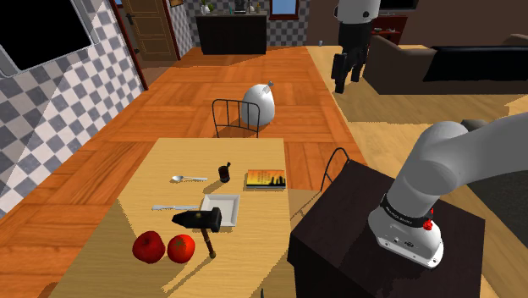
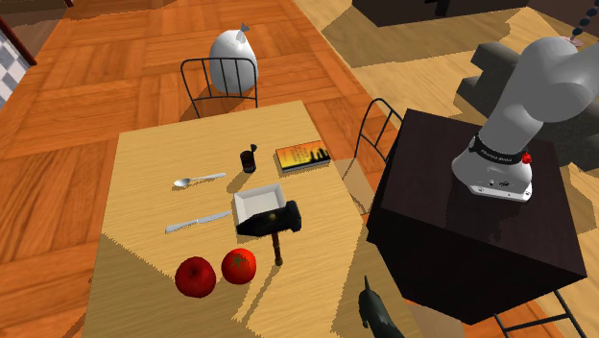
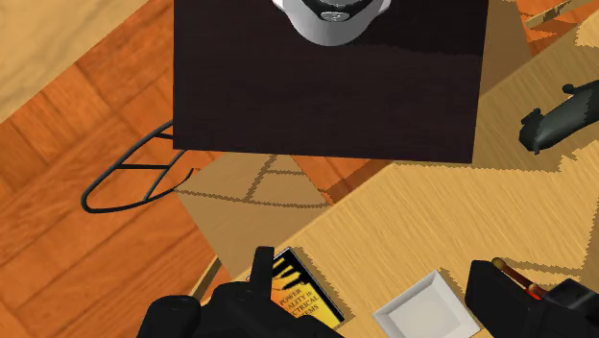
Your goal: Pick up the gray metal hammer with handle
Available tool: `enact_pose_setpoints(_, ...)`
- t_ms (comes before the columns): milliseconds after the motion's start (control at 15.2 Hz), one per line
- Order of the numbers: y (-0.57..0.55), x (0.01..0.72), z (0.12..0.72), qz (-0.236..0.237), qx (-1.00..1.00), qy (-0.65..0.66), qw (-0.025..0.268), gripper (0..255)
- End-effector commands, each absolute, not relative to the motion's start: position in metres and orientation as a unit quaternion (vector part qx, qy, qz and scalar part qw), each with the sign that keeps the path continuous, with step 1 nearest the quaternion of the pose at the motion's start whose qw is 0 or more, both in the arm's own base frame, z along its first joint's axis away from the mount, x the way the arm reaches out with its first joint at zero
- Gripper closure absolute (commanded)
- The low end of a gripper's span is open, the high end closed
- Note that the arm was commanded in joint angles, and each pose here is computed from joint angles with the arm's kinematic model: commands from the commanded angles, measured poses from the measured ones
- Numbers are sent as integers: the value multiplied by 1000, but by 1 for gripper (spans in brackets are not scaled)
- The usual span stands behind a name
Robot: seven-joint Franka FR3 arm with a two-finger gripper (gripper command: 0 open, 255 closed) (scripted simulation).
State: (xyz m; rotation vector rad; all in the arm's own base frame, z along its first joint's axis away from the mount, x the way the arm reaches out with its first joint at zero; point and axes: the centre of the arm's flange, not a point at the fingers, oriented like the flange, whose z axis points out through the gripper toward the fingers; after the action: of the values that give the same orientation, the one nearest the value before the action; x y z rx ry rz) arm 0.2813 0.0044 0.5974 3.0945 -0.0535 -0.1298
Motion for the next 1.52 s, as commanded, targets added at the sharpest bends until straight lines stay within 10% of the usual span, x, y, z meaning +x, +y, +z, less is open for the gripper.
enact_pose_setpoints(0, 4, 281, 597, -42, 999, -17, 22, 0)
enact_pose_setpoints(1452, 203, 371, 414, -14, 999, 36, 11, 0)
